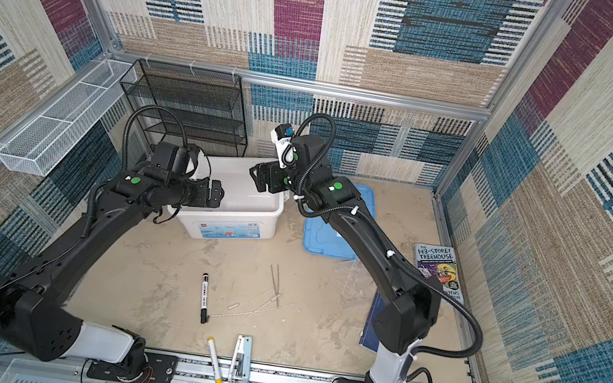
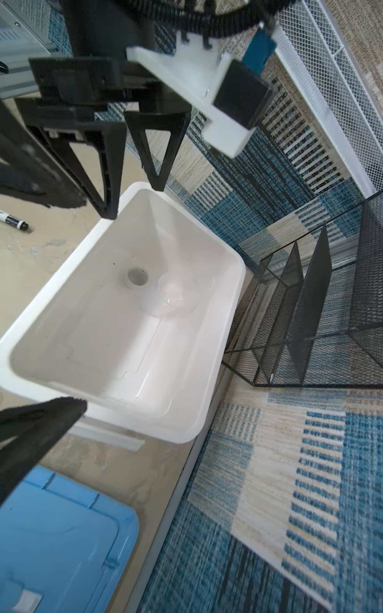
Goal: Organize the chemistry lab equipment
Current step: 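Raise the left gripper out of the bin toward the metal rod, then lower the left gripper over the thin metal rod near the tweezers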
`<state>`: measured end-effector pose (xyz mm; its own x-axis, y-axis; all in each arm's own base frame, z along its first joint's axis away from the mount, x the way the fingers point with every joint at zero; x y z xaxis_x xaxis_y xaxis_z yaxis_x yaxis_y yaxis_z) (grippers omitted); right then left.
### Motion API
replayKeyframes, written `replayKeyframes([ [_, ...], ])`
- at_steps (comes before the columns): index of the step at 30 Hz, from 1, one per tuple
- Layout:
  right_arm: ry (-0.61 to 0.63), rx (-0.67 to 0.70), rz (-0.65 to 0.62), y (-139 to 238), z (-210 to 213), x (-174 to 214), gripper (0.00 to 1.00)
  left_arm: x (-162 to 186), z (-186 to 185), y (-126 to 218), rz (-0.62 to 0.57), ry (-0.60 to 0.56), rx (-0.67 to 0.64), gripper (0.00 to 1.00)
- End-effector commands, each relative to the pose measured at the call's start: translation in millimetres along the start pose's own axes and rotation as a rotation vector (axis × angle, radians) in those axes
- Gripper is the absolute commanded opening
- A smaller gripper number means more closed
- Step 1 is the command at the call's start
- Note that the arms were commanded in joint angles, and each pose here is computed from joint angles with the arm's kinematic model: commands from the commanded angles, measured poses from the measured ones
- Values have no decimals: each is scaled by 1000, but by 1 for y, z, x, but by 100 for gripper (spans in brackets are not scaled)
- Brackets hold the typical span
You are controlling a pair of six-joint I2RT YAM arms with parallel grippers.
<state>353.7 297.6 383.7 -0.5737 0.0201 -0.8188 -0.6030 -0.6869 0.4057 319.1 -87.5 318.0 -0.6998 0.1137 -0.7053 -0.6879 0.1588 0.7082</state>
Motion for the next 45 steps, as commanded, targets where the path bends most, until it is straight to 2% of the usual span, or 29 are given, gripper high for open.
replayKeyframes([
  [1, 4, -23, -88, 30, 4, 2, 92, 21, -12, 21, 43, -107, 20, 99],
  [4, 5, -2, -97, 55, -4, 27, 93, 39, -38, 37, 37, -180, 129, 88],
  [8, -10, 25, -68, 75, -18, 68, 92, 72, -84, 41, 92, -287, 328, 79],
  [13, -67, 55, -16, 87, -35, 113, 91, 112, -128, 21, 181, -396, 467, 70],
  [16, -94, 60, -8, 95, -41, 130, 89, 133, -141, 0, 222, -369, 514, 60],
  [19, -103, 68, -18, 103, -45, 142, 89, 149, -151, -24, 236, -366, 493, 55],
  [22, -113, 68, -32, 109, -47, 147, 88, 166, -160, -51, 277, -395, 450, 44],
  [27, -117, 67, -50, 115, -46, 145, 87, 183, -179, -80, 335, -449, 422, 41],
  [30, -100, 88, -56, 118, -45, 139, 87, 187, -183, -95, 359, -484, 378, 32],
  [35, -90, 86, -75, 125, -41, 130, 87, 194, -190, -108, 379, -544, 337, 30],
  [40, -92, 80, -81, 126, -40, 130, 87, 203, -201, -111, 382, -580, 362, 30],
  [45, -90, 77, -82, 125, -39, 128, 86, 211, -205, -112, 391, -574, 370, 30],
])
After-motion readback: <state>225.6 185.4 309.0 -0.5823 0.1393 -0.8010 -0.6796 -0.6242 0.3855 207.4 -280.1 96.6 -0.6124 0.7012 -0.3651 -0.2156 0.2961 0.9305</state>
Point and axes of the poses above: each gripper's point midway between its finger pads, its own y axis back along the fingers, its own z axis along the line the jaws close on, x = y × z, the point moved 7 cm from there along y, back along the fingers, and after that the axes turned 11 degrees about -y, right-handed, at the moved point
